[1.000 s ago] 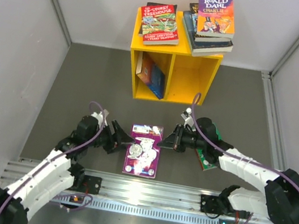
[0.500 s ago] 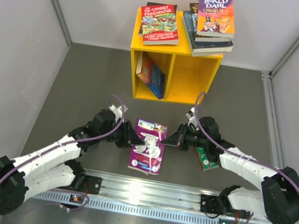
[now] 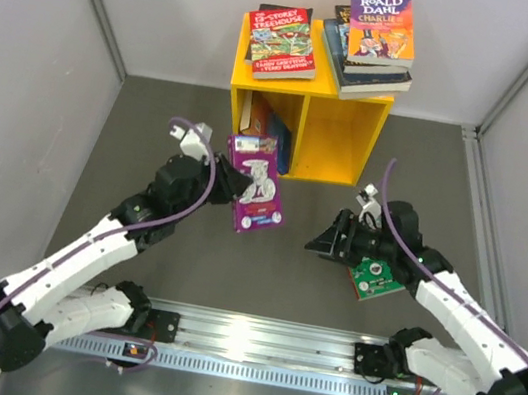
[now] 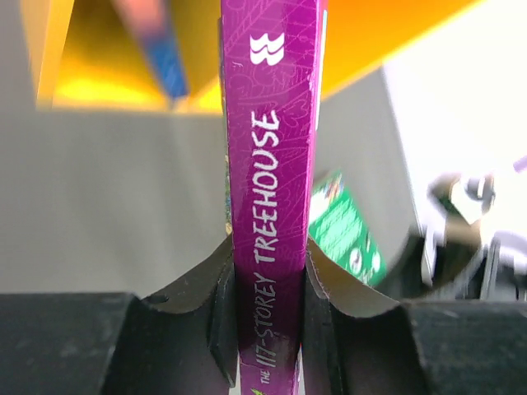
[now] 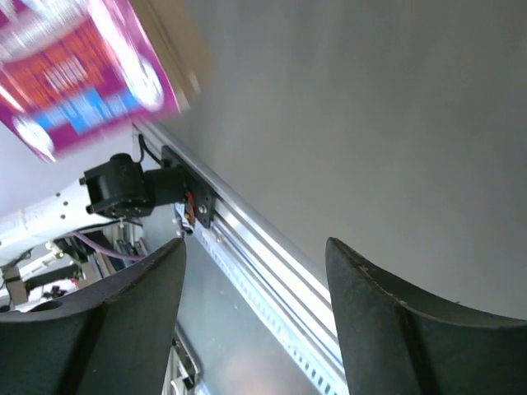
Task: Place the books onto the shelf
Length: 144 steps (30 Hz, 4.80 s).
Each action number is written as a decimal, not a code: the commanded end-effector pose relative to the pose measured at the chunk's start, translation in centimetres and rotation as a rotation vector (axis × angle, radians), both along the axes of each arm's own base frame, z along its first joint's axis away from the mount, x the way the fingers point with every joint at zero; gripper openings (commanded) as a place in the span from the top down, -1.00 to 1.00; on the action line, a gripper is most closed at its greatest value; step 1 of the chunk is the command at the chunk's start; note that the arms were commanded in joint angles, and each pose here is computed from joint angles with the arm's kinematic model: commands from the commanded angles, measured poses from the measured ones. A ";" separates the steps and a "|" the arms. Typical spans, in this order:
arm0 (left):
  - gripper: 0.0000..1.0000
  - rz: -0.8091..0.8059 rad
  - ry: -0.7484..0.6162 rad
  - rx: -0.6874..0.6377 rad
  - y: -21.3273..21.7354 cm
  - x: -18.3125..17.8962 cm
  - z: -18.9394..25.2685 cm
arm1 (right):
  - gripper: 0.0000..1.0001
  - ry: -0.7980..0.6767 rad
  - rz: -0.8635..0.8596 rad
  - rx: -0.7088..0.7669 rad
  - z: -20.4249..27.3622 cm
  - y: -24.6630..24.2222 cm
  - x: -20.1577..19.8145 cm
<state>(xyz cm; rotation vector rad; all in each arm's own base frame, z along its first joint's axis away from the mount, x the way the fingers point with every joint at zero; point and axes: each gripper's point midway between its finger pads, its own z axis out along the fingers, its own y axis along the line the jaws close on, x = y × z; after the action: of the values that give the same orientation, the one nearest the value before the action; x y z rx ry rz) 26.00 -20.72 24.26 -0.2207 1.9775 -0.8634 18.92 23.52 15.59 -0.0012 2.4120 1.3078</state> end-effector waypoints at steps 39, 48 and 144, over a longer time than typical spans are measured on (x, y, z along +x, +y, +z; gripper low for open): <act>1.00 0.745 -0.722 0.147 0.8 11.8 9.4 | -0.30 -0.028 0.050 -0.462 0.2 -9.2 -5.0; 1.00 0.827 -0.754 -0.028 -0.4 13.5 8.5 | -0.28 -0.035 0.062 -0.471 -0.3 -9.5 -5.8; -0.60 0.751 -0.490 0.170 -2.0 16.5 3.2 | -0.22 -0.192 0.003 -0.292 3.5 -6.0 -4.5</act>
<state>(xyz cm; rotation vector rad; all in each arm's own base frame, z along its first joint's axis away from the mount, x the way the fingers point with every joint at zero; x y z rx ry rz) 42.39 -22.08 25.70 -0.5422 1.3165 -0.1700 13.83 17.19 17.13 -0.2439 2.5055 0.8613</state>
